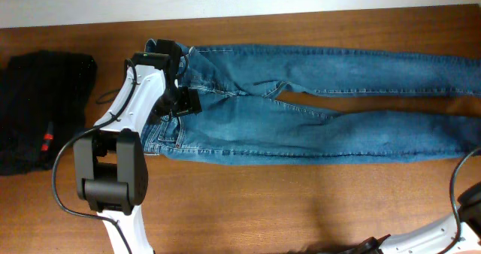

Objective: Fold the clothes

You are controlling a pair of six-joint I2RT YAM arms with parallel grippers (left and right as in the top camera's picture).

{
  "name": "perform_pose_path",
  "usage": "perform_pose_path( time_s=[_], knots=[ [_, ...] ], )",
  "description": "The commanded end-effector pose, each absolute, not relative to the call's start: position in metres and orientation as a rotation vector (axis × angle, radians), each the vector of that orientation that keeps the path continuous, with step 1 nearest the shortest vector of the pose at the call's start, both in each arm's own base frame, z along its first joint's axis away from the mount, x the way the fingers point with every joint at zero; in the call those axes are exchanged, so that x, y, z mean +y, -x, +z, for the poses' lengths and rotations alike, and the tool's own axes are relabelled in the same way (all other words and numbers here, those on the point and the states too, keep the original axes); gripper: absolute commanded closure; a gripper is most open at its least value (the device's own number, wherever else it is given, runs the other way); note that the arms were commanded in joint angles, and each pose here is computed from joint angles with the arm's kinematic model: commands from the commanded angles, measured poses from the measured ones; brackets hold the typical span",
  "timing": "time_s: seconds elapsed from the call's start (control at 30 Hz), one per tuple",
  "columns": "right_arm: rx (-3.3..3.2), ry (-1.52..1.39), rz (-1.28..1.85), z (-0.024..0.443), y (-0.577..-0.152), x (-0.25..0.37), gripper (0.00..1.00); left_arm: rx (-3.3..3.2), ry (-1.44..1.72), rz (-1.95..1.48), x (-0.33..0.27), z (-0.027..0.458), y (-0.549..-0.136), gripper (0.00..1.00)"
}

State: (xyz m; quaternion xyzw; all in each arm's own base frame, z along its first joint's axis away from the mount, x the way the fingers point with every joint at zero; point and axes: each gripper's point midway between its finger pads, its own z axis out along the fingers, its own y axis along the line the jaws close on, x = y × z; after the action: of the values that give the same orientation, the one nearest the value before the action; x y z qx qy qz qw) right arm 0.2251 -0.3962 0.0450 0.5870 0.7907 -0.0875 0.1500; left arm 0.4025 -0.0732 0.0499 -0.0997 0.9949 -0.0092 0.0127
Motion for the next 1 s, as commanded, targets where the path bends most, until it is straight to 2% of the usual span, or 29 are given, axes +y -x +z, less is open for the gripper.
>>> perform_pose_path(
  time_s=[0.0,0.1,0.37,0.73,0.97],
  knots=[
    [2.246,-1.78,-0.225,0.025,-0.211,-0.391,0.96,3.108,0.322,-0.026,-0.073,0.047,-0.402,0.01],
    [2.226,-1.721,-0.018,0.028,-0.234,-0.377,0.96,3.108,0.322,-0.026,-0.073,0.047,-0.402,0.01],
    [2.228,-1.609,-0.089,0.066,-0.256,-0.367,0.96,3.108,0.322,-0.026,-0.073,0.047,-0.402,0.01],
    [2.302,-1.611,0.08,0.062,-0.272,-0.326,0.96,3.108,0.322,-0.026,-0.073,0.047,-0.402,0.01],
    [2.369,-1.401,0.14,0.09,-0.313,-0.284,0.96,3.117,0.323,-0.021,-0.072,0.047,-0.4,0.01]
  ],
)
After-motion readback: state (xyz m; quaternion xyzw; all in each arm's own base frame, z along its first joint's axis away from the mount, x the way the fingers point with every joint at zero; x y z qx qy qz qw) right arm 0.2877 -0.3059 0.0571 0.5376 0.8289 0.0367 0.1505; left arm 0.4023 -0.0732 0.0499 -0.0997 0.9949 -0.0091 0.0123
